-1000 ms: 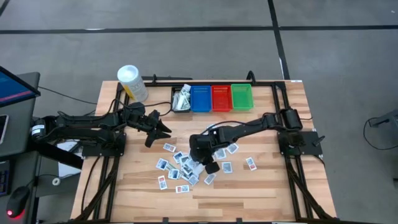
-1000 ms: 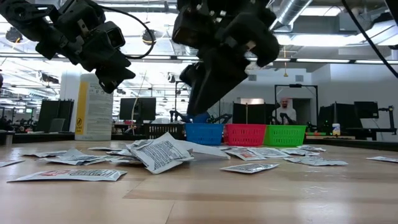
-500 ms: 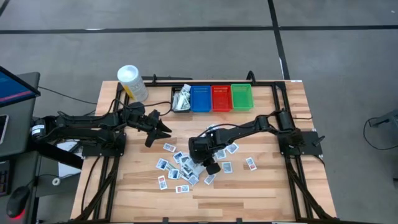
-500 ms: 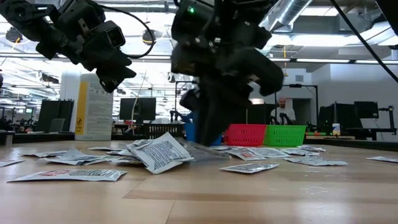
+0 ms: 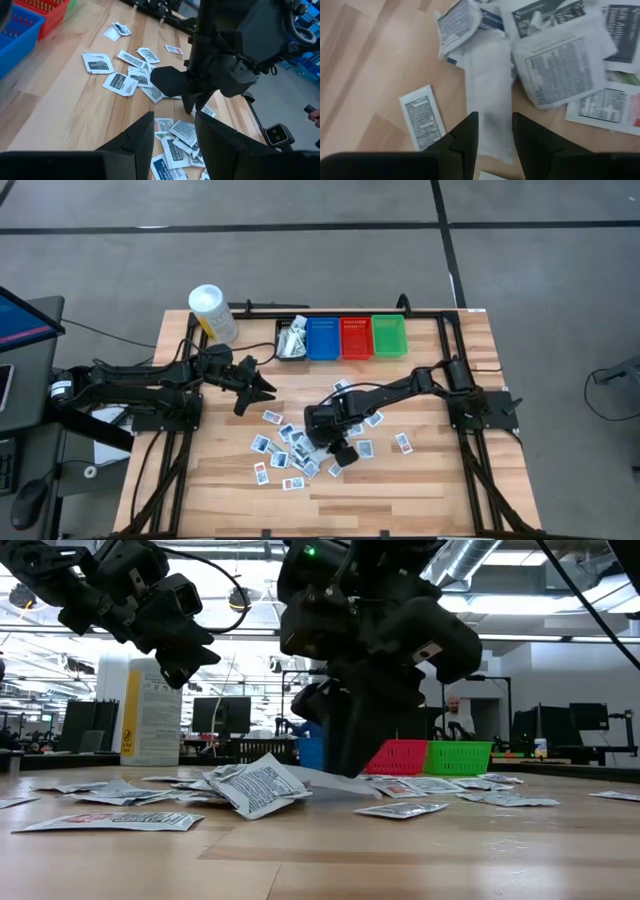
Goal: Pick & Place First Aid Supplies
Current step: Put the green bandage pack in the black bin
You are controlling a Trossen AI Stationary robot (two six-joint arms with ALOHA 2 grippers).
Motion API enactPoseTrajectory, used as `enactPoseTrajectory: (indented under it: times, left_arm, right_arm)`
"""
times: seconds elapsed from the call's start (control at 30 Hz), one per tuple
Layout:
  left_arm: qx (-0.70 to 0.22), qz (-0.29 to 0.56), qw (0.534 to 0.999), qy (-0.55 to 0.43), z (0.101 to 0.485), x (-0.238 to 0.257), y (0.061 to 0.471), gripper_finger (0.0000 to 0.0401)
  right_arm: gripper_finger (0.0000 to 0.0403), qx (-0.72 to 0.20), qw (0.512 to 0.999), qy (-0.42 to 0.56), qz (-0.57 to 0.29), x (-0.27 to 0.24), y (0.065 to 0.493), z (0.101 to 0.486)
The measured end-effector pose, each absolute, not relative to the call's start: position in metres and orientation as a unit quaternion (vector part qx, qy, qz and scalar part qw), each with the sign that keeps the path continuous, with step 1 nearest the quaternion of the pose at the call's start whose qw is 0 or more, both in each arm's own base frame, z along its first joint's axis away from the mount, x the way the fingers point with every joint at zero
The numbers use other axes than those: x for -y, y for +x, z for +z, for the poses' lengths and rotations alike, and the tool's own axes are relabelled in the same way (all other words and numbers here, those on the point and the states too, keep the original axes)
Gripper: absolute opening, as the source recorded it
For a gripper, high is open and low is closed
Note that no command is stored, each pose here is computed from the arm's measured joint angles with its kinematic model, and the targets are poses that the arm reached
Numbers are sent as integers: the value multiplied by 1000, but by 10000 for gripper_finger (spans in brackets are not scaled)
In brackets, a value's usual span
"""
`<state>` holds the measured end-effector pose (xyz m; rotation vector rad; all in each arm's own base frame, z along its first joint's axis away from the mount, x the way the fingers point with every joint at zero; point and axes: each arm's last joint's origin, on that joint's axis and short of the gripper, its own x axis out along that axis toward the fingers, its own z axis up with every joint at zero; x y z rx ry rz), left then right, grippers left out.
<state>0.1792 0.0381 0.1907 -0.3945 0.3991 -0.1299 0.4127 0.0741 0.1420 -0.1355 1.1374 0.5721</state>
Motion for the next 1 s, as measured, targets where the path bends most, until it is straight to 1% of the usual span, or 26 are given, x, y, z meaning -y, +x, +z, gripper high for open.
enactPoseTrajectory:
  times: [0.13,0.27,0.4,0.5,0.53,0.77,0.87,1.0]
  left_arm:
    - [-197,-64,959,-195,191,-38,179,143]
    - [-197,-64,959,-195,191,-38,179,143]
    - [-197,-63,958,-201,191,-38,179,143]
    - [-196,-62,957,-203,191,-38,179,143]
    - [-196,-62,957,-203,191,-38,179,143]
    - [-196,-61,957,-207,191,-38,179,143]
    - [-196,-62,956,-207,191,-38,179,143]
    - [-196,-62,956,-207,191,-38,179,143]
  right_arm:
    - [106,-532,802,-59,266,-76,412,142]
    - [86,-537,802,-44,259,-79,412,142]
    - [52,-538,800,-43,262,-85,411,142]
    - [14,-543,800,-31,256,-88,410,142]
    - [8,-544,800,-27,253,-89,410,142]
    - [3,-551,800,-9,237,-98,408,142]
    - [19,-561,802,18,203,-102,408,142]
    - [56,-569,802,38,181,-112,405,142]
